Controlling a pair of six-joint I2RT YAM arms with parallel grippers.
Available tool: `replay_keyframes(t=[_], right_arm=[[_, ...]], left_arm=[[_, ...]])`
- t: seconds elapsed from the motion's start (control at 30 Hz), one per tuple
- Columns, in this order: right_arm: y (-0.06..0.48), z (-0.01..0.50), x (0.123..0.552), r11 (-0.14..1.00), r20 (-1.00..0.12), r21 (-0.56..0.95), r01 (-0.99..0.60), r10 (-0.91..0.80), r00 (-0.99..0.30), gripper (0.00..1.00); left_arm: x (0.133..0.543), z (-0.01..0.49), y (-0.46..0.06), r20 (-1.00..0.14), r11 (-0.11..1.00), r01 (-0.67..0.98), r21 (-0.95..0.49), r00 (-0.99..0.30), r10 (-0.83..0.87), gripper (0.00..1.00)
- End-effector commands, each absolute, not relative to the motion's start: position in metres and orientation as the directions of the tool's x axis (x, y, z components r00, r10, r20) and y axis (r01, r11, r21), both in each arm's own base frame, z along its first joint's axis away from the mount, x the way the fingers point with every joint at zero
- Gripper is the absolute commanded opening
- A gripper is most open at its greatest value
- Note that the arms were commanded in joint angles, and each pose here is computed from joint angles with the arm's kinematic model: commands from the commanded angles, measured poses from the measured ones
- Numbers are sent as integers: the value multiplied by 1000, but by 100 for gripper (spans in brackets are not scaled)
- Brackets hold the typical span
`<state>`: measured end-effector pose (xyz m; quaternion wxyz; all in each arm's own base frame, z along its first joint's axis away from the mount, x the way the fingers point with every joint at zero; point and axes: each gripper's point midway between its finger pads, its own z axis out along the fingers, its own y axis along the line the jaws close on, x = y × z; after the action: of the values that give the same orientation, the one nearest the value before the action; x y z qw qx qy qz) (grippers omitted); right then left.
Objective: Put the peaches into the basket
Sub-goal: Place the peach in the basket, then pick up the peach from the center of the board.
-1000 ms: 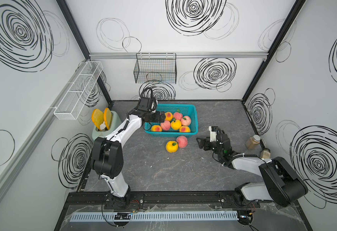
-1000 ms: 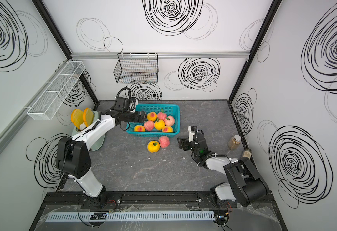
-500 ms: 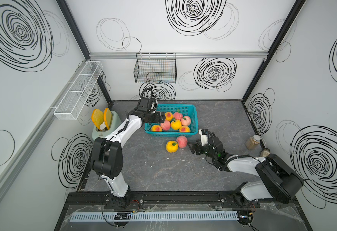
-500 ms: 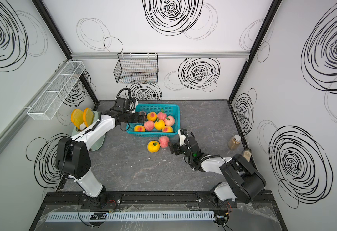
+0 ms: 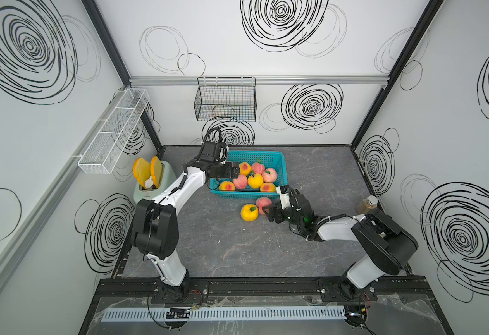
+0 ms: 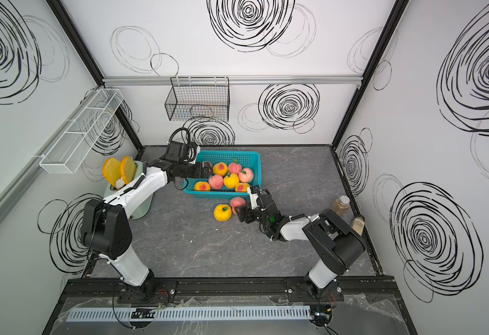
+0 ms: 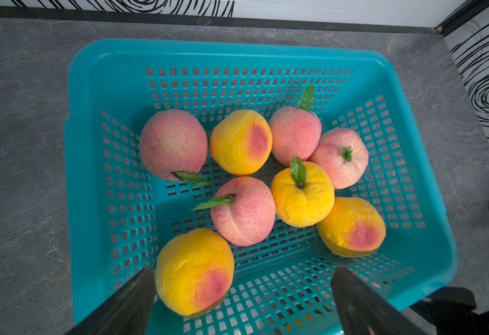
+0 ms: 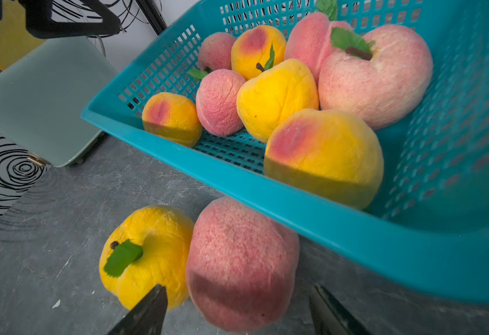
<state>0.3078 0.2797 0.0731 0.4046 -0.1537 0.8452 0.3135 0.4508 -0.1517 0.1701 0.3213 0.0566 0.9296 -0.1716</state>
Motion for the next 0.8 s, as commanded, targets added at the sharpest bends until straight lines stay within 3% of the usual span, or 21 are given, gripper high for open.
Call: replay_keyframes(t=[0.0, 0.53, 0.77], right_arm=[[291, 75, 309, 736, -782, 410, -538, -20, -623, 81], [297, 62, 311, 748, -755, 404, -526, -52, -654, 80], [298, 62, 310, 743, -754, 405, -533, -59, -654, 72]], left_arm=[[453, 188, -153, -659, 928, 234, -289, -752, -15, 98], [452, 185, -156, -652, 929, 239, -283, -758, -4, 98], [452, 183, -157, -650, 929, 241, -281, -760, 1, 98]])
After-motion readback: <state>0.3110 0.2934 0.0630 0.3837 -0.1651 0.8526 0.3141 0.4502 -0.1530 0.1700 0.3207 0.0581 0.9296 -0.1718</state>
